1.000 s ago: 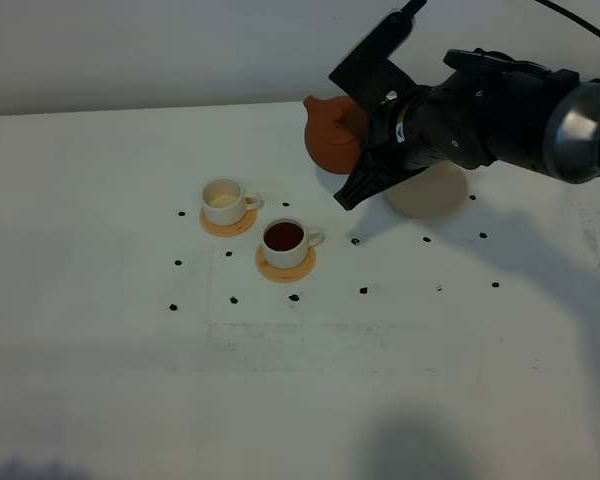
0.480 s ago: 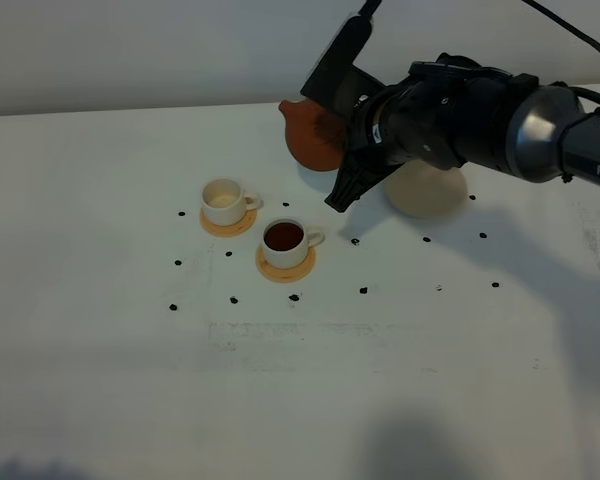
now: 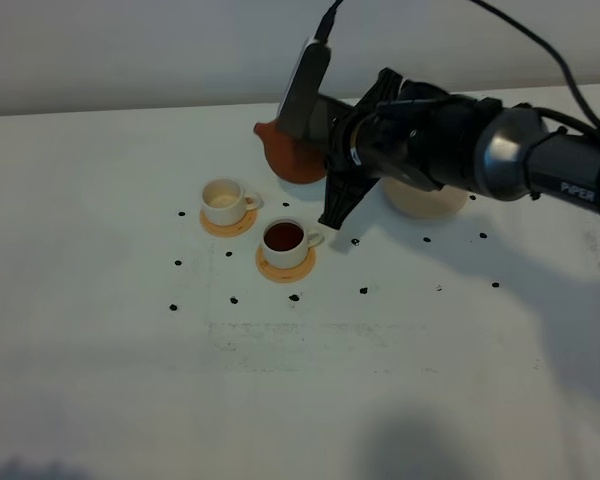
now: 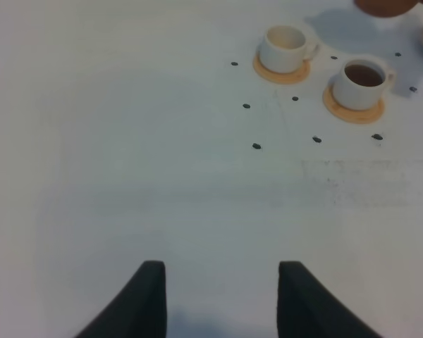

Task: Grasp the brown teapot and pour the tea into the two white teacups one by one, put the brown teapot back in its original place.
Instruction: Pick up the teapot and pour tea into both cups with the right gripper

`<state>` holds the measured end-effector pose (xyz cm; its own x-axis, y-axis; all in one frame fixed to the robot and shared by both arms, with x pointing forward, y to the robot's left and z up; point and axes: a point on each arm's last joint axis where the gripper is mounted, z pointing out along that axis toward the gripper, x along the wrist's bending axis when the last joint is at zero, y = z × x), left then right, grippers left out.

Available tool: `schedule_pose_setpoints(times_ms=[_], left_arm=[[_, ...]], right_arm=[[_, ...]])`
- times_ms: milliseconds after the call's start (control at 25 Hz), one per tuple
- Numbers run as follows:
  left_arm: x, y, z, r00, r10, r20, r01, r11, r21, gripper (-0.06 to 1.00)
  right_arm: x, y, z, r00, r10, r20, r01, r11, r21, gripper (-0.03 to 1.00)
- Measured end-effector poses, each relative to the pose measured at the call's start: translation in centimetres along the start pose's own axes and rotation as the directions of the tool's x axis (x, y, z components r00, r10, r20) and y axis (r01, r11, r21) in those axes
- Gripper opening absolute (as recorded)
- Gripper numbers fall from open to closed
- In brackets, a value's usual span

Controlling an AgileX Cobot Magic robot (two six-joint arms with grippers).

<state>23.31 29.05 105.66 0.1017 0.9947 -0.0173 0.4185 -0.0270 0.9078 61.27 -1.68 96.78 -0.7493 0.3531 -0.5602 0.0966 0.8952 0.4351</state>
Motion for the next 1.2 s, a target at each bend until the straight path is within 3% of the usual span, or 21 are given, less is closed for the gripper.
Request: schedule_pose_setpoints(times_ms=[680, 1200], left_arm=[[0.0, 0.0, 0.0, 1.000, 0.000, 0.000, 0.000, 1.000, 0.000, 0.43], [0.0, 0.0, 0.0, 1.000, 0.000, 0.000, 0.000, 1.000, 0.000, 0.43]], right_arm=[[1.0, 1.3, 0.5, 0.961, -0.267, 0.071, 0.271, 0.962, -0.046, 0.09], [1.7, 1.4, 1.6, 0.919, -0.383, 0.100, 0.390, 0.917, -0.077, 0.09]])
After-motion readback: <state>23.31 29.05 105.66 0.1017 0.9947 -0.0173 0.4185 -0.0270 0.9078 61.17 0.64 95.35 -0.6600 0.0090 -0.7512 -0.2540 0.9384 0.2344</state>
